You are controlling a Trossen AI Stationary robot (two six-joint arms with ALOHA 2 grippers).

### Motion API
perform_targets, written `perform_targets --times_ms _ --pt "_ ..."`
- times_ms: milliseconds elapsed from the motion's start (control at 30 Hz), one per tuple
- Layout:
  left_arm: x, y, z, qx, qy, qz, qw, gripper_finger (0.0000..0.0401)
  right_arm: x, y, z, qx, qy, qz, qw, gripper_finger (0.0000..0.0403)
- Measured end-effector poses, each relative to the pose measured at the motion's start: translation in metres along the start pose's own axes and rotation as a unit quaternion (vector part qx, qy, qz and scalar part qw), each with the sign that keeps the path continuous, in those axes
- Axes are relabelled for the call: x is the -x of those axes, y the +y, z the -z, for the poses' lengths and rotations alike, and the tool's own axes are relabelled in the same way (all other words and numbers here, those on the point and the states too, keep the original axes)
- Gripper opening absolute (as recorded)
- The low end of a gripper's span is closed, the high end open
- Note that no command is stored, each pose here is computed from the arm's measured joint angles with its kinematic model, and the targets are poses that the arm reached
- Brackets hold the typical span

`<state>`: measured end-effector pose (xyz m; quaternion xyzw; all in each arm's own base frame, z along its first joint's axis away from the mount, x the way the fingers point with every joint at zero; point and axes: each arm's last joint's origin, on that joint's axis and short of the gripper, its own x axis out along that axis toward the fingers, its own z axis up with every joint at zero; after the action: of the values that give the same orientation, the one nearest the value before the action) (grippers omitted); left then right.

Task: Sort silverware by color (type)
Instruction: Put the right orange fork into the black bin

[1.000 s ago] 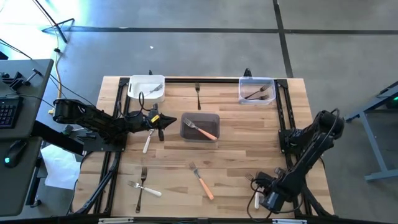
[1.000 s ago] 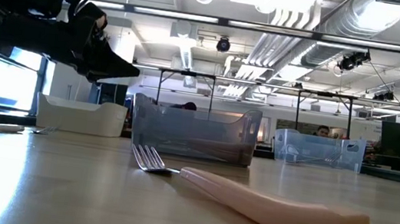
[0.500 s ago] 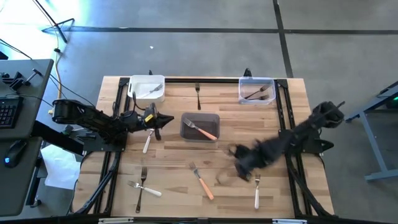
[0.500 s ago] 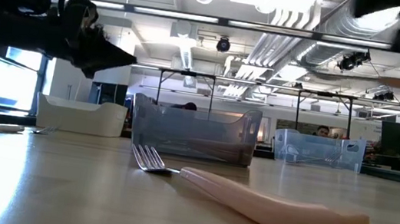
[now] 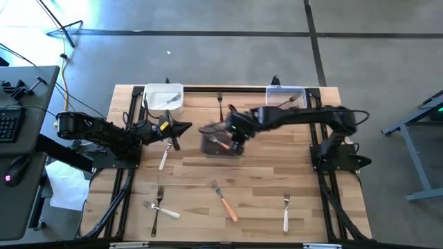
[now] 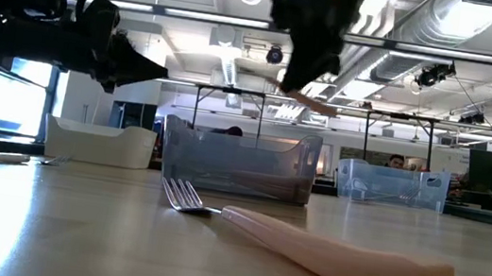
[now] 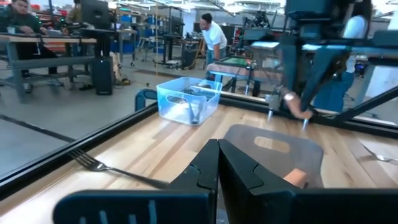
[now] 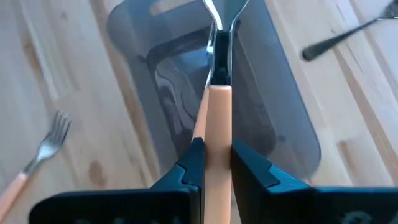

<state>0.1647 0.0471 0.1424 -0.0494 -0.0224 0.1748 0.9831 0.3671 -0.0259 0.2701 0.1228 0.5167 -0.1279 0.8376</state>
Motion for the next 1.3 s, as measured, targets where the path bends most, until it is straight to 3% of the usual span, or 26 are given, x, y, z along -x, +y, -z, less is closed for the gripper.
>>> perform_targets --times_ms 167,433,667,1300 --pt "0.0 0.004 0.0 0.009 -0.001 -0.011 1.0 0.0 -0.026 -0.013 -0.023 -0.004 0.07 0.017 0.997 0.0037" --pt "0.0 0.007 0.0 0.009 -0.001 -0.019 1.0 0.0 -0.05 -0.01 -0.045 -0.044 0.107 -0.004 0.993 0.0037" --pt "0.0 0.007 -0.001 0.008 -0.001 -0.019 1.0 0.0 -0.058 -0.009 -0.044 -0.08 0.125 -0.015 0.989 0.0037" --pt "0.0 0.007 -0.001 -0.001 -0.003 -0.02 1.0 0.0 -0.092 -0.008 -0.036 -0.087 0.177 -0.026 0.98 0.0037"
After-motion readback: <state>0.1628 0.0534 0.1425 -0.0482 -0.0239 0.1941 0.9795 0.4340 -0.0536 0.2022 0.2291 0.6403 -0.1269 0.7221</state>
